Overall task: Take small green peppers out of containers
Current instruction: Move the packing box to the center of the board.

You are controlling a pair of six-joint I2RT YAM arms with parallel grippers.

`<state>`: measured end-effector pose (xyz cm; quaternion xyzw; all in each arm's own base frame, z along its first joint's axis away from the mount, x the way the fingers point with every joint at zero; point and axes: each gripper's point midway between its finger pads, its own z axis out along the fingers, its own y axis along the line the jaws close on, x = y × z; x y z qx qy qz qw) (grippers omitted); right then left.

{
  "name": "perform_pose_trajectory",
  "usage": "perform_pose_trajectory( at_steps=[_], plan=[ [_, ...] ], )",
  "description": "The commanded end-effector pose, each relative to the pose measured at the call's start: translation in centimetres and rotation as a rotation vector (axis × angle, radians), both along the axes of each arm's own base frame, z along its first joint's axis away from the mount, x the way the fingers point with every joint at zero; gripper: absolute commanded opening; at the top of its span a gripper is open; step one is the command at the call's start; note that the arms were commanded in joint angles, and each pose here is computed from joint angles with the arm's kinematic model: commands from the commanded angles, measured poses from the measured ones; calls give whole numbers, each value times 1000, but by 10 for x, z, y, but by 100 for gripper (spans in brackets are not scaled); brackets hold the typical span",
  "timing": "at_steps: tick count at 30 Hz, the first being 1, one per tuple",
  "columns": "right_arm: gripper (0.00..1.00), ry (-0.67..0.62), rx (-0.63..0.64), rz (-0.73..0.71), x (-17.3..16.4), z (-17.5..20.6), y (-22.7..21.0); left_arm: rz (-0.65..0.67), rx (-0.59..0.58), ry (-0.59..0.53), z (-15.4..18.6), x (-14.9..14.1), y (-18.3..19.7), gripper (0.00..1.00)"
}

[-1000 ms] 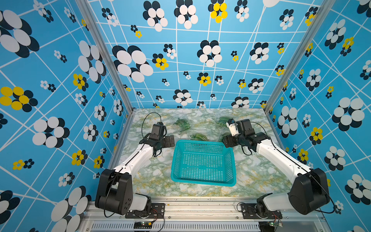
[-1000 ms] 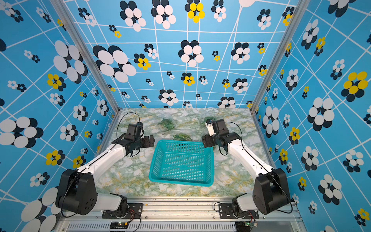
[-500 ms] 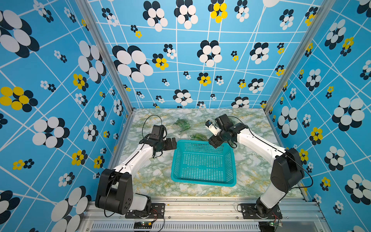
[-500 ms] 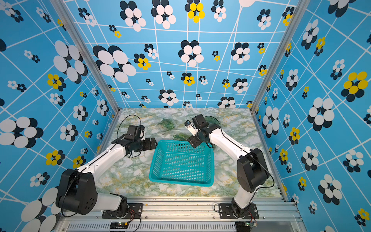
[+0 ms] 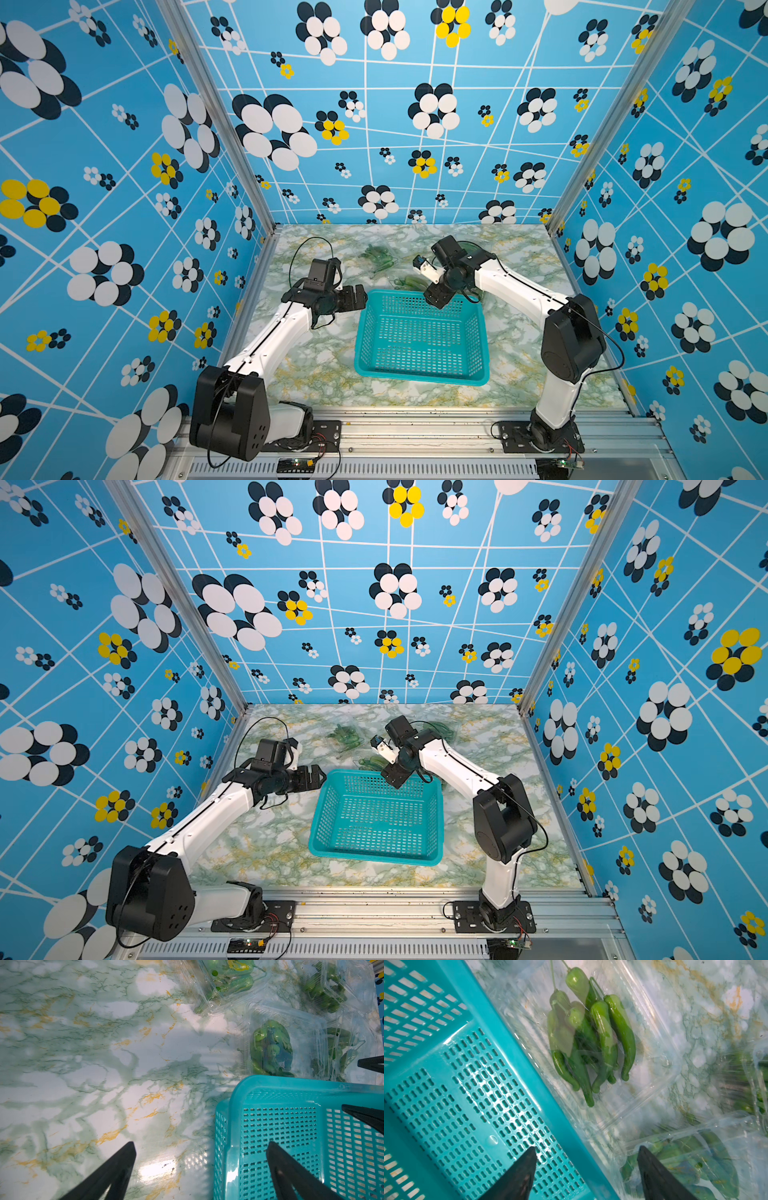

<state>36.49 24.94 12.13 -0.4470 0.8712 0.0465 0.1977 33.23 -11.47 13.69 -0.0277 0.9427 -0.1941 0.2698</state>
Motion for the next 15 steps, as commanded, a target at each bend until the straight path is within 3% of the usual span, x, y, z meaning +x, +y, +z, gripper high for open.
perform_pose_trajectory(
  at_steps=[1, 13, 15],
  plan=[
    [77, 74, -2, 32, -10, -12, 4, -3, -37, 26, 0, -8, -3, 100],
    [60, 75, -50, -48, -15, -30, -9, -101, -33, 151, -34, -30, -36, 100],
    [51, 74, -62, -65, -16, -35, -13, -111, -36, 162, -40, -36, -40, 99]
  ],
)
